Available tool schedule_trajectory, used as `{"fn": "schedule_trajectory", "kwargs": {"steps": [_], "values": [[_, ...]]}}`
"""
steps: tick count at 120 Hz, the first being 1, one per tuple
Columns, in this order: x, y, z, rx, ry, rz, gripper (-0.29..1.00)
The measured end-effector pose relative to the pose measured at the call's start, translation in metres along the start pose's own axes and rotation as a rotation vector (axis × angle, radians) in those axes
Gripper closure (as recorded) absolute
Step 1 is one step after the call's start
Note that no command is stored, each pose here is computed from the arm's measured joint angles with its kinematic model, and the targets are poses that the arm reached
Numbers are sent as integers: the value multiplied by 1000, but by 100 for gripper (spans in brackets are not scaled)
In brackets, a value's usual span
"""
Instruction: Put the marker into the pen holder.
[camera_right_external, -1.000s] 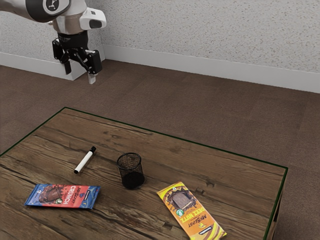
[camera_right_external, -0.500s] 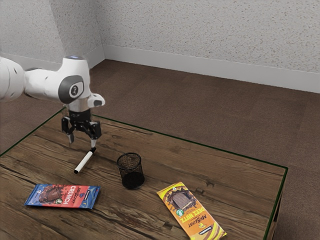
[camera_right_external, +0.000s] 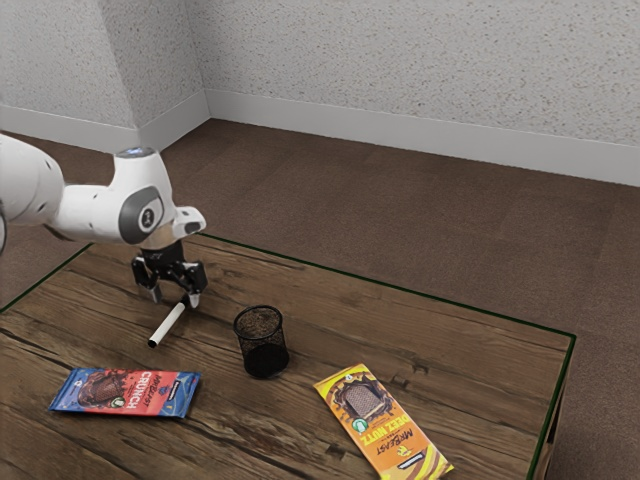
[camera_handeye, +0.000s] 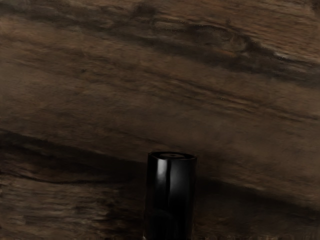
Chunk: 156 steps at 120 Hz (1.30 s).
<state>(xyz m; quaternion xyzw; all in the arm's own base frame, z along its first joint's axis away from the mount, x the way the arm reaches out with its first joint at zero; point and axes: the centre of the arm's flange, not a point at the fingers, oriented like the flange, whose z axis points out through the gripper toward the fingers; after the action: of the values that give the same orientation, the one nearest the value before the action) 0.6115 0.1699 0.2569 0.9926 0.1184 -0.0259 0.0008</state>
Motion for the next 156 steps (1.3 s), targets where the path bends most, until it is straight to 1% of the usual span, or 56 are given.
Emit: {"fn": "schedule_trajectory", "kwargs": {"steps": [16, 29, 37, 46, 58, 73, 80, 90, 96, 104, 108, 116, 121, 126, 132, 140, 146, 156], "values": [[-4, -2, 6, -16, -3, -3, 22], [-2, -2, 5, -20, 5, 4, 45], [-2, -2, 6, -20, 6, 10, 56], [-1, -2, 6, -20, 8, 17, 64], [-1, -1, 7, -16, 9, 25, 71], [-1, -1, 11, -10, 5, 28, 76], [1, -1, 4, -6, 16, 28, 77], [8, 3, -39, 2, 73, 35, 78], [9, 19, -73, 0, 120, 59, 78], [7, 44, -122, -54, 197, 80, 79], [7, 56, -135, -102, 231, 88, 79], [7, 68, -148, -229, 285, 82, 79], [5, 81, -160, -277, 326, 109, 79], [3, 99, -165, -309, 356, 152, 79], [-3, 127, -167, -330, 389, 220, 79], [-18, 161, -166, -338, 429, 313, 79], [-38, 172, -167, -328, 462, 363, 79], [-68, 170, -167, -295, 520, 421, 79]]}}
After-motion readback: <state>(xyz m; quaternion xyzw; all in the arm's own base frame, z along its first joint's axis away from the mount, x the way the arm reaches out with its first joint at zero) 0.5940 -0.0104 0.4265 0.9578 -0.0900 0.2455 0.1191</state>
